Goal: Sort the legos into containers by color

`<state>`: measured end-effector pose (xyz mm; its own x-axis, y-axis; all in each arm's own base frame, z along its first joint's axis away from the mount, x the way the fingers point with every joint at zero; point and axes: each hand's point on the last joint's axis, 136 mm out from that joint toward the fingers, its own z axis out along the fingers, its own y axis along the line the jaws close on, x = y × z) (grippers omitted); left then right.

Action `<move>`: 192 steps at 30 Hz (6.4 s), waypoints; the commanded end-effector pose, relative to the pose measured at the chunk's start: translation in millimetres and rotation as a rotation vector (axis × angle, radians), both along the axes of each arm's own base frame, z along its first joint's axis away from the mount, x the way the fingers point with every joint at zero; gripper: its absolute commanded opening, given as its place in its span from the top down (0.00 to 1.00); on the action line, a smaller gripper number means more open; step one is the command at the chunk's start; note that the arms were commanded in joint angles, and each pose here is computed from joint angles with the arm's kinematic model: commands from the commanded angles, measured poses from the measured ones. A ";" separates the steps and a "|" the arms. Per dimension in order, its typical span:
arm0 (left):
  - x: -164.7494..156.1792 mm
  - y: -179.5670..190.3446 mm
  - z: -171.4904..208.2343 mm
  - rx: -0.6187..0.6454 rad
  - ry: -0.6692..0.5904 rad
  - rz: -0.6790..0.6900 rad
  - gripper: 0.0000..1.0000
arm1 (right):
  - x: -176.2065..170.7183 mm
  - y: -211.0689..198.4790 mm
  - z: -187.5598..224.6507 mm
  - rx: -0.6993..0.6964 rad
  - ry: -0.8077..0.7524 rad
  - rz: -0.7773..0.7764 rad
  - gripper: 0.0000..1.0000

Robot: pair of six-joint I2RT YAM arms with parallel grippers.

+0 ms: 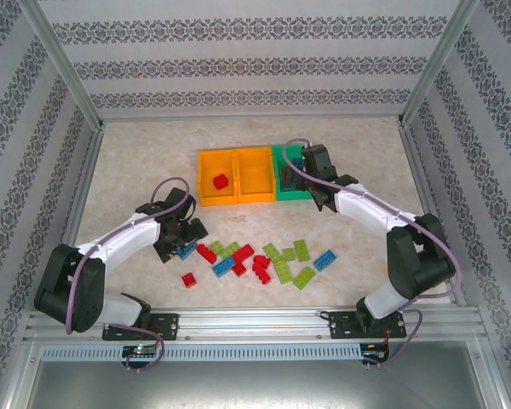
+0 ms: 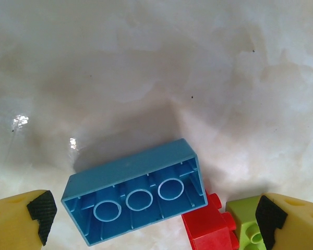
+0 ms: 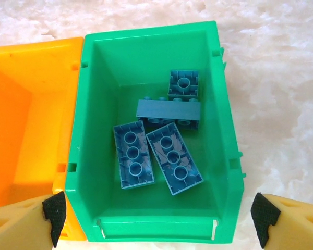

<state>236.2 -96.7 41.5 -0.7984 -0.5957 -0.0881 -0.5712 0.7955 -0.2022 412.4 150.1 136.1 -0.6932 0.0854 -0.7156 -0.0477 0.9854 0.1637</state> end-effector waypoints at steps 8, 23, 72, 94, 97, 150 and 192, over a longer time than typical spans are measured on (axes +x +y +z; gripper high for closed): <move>-7.0 8.2 -10.0 0.006 0.051 0.052 0.07 | -0.4 -16.1 10.0 -0.026 -0.062 -0.033 0.03; 5.9 7.9 -23.8 0.003 0.054 0.038 0.24 | -7.0 -32.8 9.4 -0.022 -0.063 -0.070 0.03; 266.5 -304.2 98.4 -0.548 -0.484 -0.750 0.38 | -161.9 -106.3 -71.5 0.258 0.414 -0.460 0.03; 246.5 -305.7 163.3 -0.511 -0.696 -0.804 0.00 | -237.0 -58.3 -88.2 0.428 0.697 -0.496 0.12; 239.8 -298.5 168.9 -0.503 -0.732 -0.801 0.00 | -236.2 -55.5 -93.1 0.413 0.708 -0.491 0.14; 120.2 -87.6 80.1 0.139 -0.431 -0.568 0.00 | 69.4 13.7 -4.5 0.162 0.194 0.024 0.63; -13.5 -38.3 -5.3 -0.009 0.003 -0.160 0.35 | 59.0 22.6 1.5 0.275 0.147 0.069 0.15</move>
